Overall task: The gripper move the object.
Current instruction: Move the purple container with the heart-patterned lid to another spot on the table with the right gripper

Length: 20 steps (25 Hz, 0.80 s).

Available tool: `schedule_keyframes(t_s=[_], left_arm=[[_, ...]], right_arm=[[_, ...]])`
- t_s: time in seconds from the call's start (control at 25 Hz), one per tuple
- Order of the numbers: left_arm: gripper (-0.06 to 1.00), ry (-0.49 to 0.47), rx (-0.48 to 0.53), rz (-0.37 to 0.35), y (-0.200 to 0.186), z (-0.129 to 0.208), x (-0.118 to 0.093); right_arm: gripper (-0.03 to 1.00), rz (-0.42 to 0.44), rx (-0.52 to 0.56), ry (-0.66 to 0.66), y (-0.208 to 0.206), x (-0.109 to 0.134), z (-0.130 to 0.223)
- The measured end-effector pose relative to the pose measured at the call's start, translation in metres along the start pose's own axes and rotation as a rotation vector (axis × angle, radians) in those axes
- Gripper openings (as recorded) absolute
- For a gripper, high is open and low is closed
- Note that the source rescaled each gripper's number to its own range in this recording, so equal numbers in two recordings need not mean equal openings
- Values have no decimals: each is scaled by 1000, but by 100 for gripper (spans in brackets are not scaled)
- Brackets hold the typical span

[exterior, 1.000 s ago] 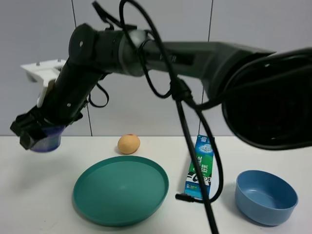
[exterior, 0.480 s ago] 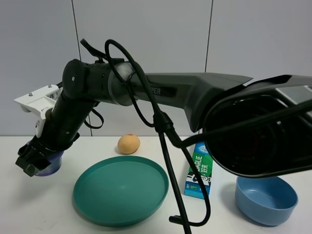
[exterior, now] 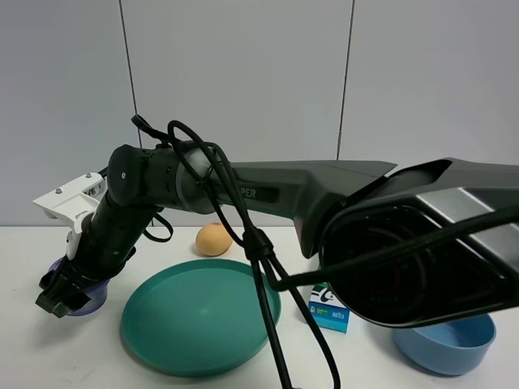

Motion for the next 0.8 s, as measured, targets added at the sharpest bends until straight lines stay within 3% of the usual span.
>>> schedule_keyframes(t_s=[0.8], left_arm=[[100,0,0,0,0,0,0]], right_arm=[[0,-42,42,-15,13,7,13]])
Point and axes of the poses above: a point on each arm's last joint axis where the gripper is mounted, y pointing out along that axis toward the gripper, x along the wrist's bending axis when the last joint is at zero, z = x × y, the point moved 1 cm from there along y, pointing out along that axis toward the gripper, and after that the axes turned 14 degrees about -y, right-handed, at the moved point
